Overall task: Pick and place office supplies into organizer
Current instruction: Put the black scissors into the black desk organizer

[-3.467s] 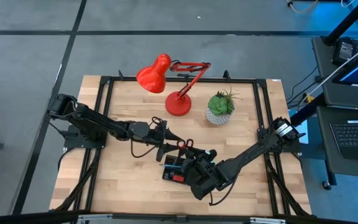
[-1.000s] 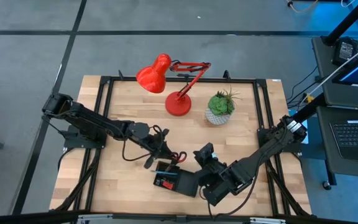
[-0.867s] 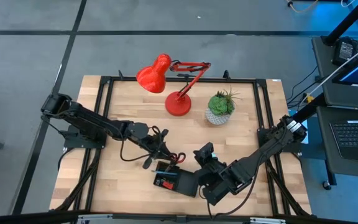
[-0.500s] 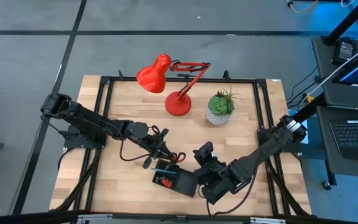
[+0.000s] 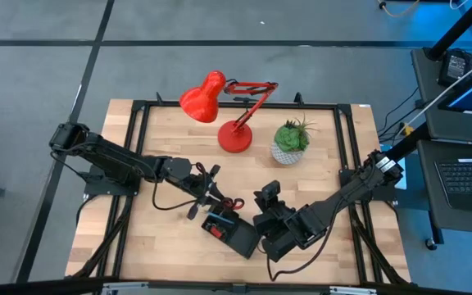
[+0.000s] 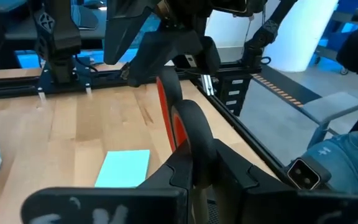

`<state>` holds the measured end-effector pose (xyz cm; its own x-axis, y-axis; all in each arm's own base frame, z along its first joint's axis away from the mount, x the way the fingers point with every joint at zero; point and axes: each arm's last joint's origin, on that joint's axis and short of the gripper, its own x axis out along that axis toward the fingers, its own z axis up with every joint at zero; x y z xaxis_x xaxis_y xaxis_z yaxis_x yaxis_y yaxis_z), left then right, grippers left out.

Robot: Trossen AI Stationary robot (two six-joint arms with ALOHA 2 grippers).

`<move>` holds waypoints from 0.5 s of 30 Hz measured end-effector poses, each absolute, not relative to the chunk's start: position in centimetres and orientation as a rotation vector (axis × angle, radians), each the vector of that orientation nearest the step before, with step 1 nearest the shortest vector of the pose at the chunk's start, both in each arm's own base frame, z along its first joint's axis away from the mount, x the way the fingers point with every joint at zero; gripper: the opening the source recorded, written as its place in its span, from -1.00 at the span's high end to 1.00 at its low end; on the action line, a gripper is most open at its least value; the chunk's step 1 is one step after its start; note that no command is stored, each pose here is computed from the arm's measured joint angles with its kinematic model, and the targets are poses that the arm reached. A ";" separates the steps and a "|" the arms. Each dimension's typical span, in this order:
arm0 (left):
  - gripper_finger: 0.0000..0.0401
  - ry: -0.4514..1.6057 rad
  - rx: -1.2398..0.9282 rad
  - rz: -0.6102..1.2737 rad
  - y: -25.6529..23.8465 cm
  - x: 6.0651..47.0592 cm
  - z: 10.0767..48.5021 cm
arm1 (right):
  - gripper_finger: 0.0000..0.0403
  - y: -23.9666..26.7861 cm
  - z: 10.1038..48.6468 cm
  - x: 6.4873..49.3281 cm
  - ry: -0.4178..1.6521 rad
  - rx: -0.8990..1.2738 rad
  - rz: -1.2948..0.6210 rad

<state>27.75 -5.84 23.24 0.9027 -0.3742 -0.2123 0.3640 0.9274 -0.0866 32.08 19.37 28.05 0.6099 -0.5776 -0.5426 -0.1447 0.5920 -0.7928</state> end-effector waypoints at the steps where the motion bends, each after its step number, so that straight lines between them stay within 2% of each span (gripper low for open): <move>1: 0.86 0.228 -0.040 -0.382 -5.8 27.7 23.2 | 0.34 19.4 28.0 32.1 0.905 -0.927 -0.296; 15: 0.86 0.318 0.056 -0.345 -5.7 27.5 22.2 | 0.34 19.4 28.0 32.1 0.906 -0.926 -0.297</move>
